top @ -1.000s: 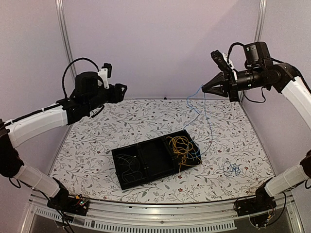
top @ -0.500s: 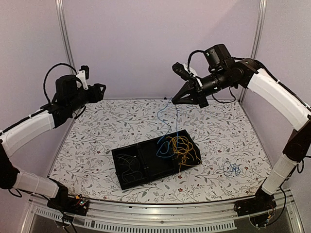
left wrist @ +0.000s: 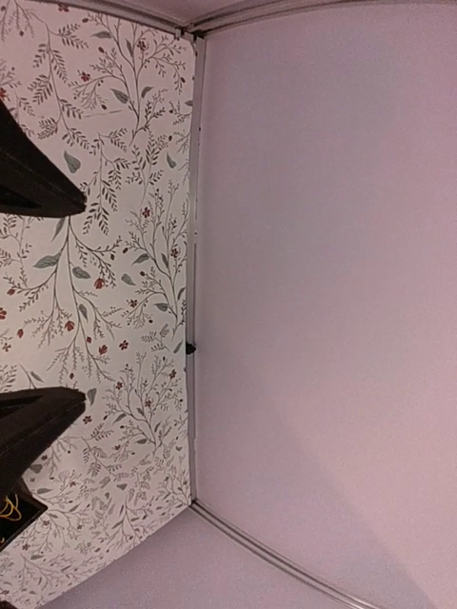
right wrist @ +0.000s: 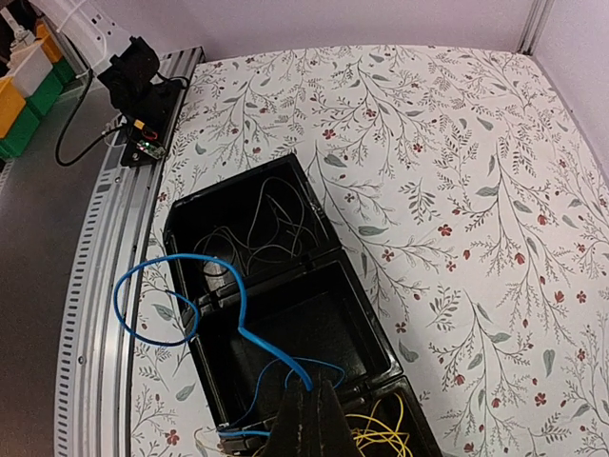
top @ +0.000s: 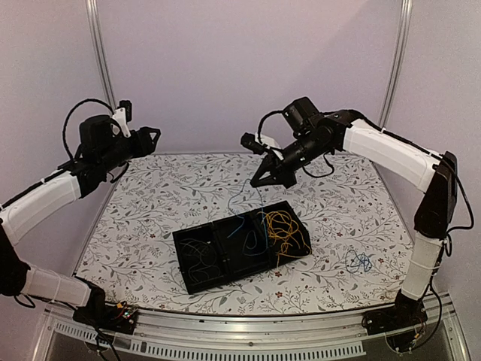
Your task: Untangle the cables
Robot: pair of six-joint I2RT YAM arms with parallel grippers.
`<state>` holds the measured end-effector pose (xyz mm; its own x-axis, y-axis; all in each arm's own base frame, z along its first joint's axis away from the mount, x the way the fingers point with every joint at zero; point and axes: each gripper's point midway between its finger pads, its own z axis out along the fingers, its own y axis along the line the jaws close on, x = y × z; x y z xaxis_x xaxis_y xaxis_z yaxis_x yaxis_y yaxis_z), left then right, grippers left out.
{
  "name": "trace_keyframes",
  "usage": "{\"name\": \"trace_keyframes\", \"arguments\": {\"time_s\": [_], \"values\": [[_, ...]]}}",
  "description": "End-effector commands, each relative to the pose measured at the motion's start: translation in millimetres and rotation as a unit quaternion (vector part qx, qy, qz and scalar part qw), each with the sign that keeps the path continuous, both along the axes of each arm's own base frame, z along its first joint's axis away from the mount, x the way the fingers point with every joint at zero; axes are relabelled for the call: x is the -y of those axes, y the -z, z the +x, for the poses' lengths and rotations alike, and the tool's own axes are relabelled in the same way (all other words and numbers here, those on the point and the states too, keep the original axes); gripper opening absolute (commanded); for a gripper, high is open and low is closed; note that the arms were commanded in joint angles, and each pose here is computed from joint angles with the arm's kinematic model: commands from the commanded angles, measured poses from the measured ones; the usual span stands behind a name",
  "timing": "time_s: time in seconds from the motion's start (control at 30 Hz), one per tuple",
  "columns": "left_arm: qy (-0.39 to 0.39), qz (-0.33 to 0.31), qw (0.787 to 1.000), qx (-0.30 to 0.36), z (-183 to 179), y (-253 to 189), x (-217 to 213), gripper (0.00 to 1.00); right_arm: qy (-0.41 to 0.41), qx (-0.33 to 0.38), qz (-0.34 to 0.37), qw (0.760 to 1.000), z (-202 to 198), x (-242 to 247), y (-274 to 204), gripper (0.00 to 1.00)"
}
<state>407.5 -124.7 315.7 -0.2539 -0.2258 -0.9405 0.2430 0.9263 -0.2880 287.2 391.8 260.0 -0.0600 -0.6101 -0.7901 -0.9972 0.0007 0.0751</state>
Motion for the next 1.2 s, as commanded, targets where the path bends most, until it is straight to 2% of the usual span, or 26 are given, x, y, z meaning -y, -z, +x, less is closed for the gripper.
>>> {"name": "trace_keyframes", "arguments": {"time_s": [0.0, 0.17, 0.43, 0.77, 1.07, 1.13, 1.17], "values": [[0.001, -0.012, 1.000, 0.018, -5.2, -11.2, -4.8, 0.62, 0.015, -0.001, -0.032, 0.999, 9.1, -4.8, 40.5, 0.00], [0.003, -0.013, 1.000, 0.019, -5.0, -12.1, -5.1, 0.62, 0.039, -0.004, -0.070, 0.997, 18.5, 0.5, 77.8, 0.00], [0.008, -0.019, 1.000, 0.018, -5.0, -12.2, -5.3, 0.62, 0.066, 0.007, -0.113, 0.991, 28.5, 1.6, 106.3, 0.00], [0.009, -0.022, 1.000, 0.017, -4.7, -12.1, -6.3, 0.62, 0.054, 0.070, -0.187, 0.978, 13.7, -20.4, 144.2, 0.00], [0.016, -0.027, 0.999, 0.015, -4.8, -11.0, -4.0, 0.62, 0.031, 0.054, -0.213, 0.975, 2.2, -36.3, 169.2, 0.00], [0.018, -0.028, 0.999, 0.014, -4.9, -10.4, -3.4, 0.62, 0.028, 0.046, -0.213, 0.976, 0.5, -37.6, 165.3, 0.03], [0.017, -0.028, 0.999, 0.014, -4.7, -10.0, -3.4, 0.62, 0.030, 0.045, -0.215, 0.975, 0.6, -36.2, 163.0, 0.10]]}}
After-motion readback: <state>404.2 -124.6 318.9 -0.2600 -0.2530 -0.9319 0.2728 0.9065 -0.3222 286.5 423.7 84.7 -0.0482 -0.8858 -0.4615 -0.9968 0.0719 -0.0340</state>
